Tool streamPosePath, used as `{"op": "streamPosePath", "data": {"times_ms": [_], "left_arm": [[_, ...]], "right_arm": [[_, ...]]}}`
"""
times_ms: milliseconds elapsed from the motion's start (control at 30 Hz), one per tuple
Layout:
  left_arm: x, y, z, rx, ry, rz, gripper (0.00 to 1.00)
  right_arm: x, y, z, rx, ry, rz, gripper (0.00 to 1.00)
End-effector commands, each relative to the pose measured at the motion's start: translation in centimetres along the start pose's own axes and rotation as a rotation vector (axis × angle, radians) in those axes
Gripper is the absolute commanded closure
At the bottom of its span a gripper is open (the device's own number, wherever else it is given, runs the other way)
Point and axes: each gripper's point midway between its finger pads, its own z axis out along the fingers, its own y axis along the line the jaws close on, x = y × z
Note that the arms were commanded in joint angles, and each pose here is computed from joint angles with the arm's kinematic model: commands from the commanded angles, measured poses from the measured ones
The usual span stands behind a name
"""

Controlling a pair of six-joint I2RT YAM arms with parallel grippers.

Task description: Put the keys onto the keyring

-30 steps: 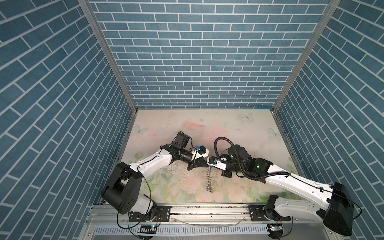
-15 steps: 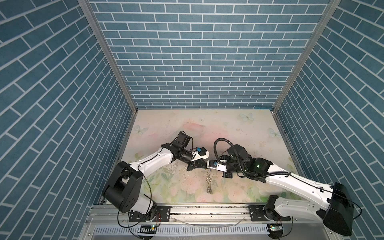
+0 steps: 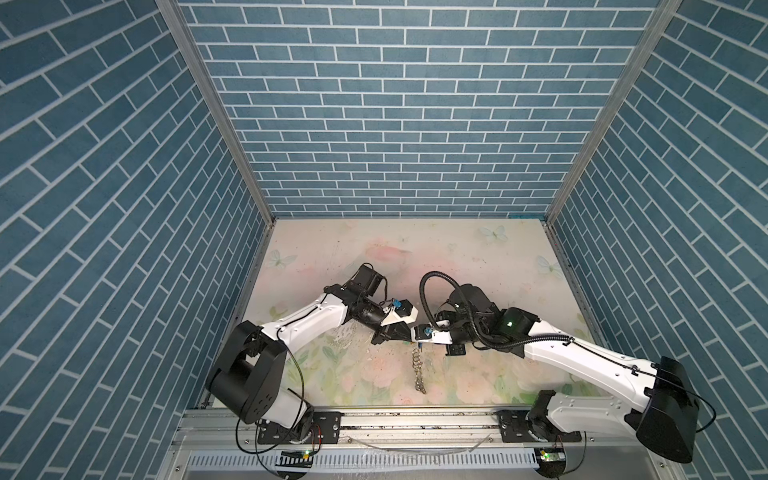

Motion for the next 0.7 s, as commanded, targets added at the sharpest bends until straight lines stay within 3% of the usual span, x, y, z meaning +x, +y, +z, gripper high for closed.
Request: {"op": "streamPosePath", "data": {"times_ms": [0, 267, 500, 667], "left_arm": [[1.4, -0.4, 1.1, 0.033, 0.049, -0.029, 1.00], [1.0, 1.3, 0.4, -0.057, 0.014, -0.039, 1.00], [1.1, 0.6, 0.4, -0.046, 0.008, 0.007, 1.00], [0.3, 0.2, -0.3, -0.072, -0.042, 0.069, 1.00]], "right_arm": [[-3.7, -0.7, -0.9, 0.018, -0.143, -0.108, 1.00], [-3.8, 0.0, -1.8, 0.053, -0.205, -0.078, 1.00], [-2.2, -0.7, -1.4, 0.067, -0.152, -0.003, 1.00], [-0.3, -4.4, -2.1, 0.223, -0.039, 0.109, 1.00]]}}
